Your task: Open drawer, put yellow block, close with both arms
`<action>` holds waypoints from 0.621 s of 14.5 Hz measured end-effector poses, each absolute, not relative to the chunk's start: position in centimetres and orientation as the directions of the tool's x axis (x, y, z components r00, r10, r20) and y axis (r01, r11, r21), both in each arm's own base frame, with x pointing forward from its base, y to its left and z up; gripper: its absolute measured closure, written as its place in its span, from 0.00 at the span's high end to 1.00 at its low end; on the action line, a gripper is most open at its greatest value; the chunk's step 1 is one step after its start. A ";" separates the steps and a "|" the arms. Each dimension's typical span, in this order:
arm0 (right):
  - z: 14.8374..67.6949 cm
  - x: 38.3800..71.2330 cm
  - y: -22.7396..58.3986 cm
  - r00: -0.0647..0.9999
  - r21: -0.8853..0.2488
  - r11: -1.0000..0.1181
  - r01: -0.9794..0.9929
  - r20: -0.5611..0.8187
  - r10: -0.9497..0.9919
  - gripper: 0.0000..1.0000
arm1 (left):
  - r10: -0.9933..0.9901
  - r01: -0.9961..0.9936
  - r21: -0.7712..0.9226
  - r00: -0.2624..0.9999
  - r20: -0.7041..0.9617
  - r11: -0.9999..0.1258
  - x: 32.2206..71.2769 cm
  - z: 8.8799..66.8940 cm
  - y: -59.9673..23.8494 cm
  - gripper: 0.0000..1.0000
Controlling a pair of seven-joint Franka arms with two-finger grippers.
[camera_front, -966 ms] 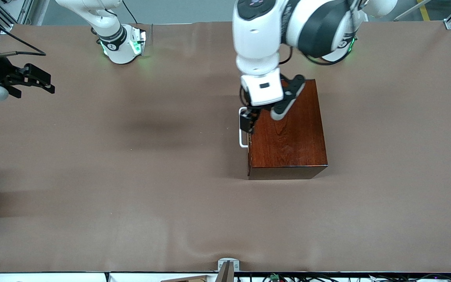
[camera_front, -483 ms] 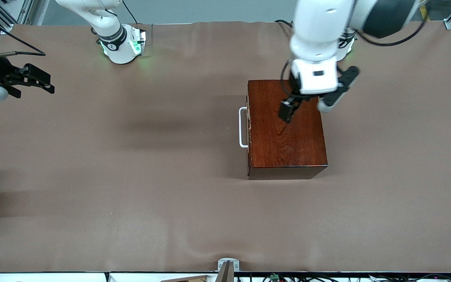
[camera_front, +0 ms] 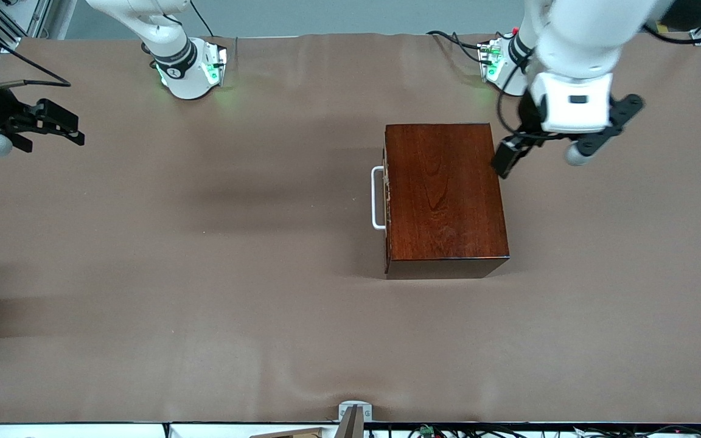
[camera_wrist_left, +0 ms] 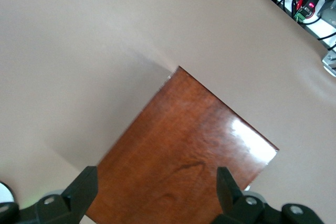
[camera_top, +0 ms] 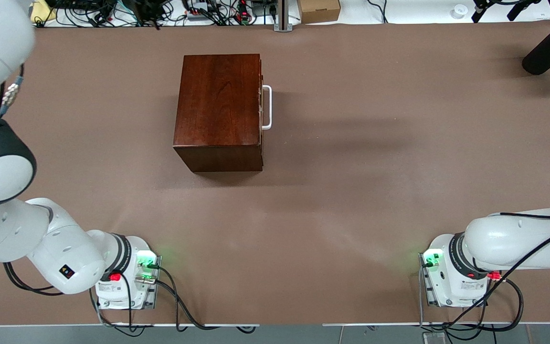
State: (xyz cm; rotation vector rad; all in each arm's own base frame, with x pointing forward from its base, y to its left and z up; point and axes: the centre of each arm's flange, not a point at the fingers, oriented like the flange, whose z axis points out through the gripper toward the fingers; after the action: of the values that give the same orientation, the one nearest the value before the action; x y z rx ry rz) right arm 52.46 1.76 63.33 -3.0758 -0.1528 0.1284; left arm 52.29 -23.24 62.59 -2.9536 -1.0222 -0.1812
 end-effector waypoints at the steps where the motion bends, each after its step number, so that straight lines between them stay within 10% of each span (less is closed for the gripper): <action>1: 63.3 52.5 1.8 0.992 -0.063 -0.993 0.096 -0.080 0.101 1.00 | 0.589 0.591 0.021 0.800 0.109 -0.806 52.4 63.0 -21.8 1.00; 9: 63.3 52.5 1.7 0.992 -0.063 -0.993 0.096 -0.080 0.101 1.00 | 0.377 0.380 -0.012 0.920 0.102 -0.925 53.4 64.7 -13.3 1.00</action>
State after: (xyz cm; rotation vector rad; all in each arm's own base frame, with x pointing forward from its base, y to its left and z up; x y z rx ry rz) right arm 52.46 1.73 63.33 -3.0758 -0.1520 0.1285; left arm 53.42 -13.29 64.70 -3.0471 -0.6012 -0.1522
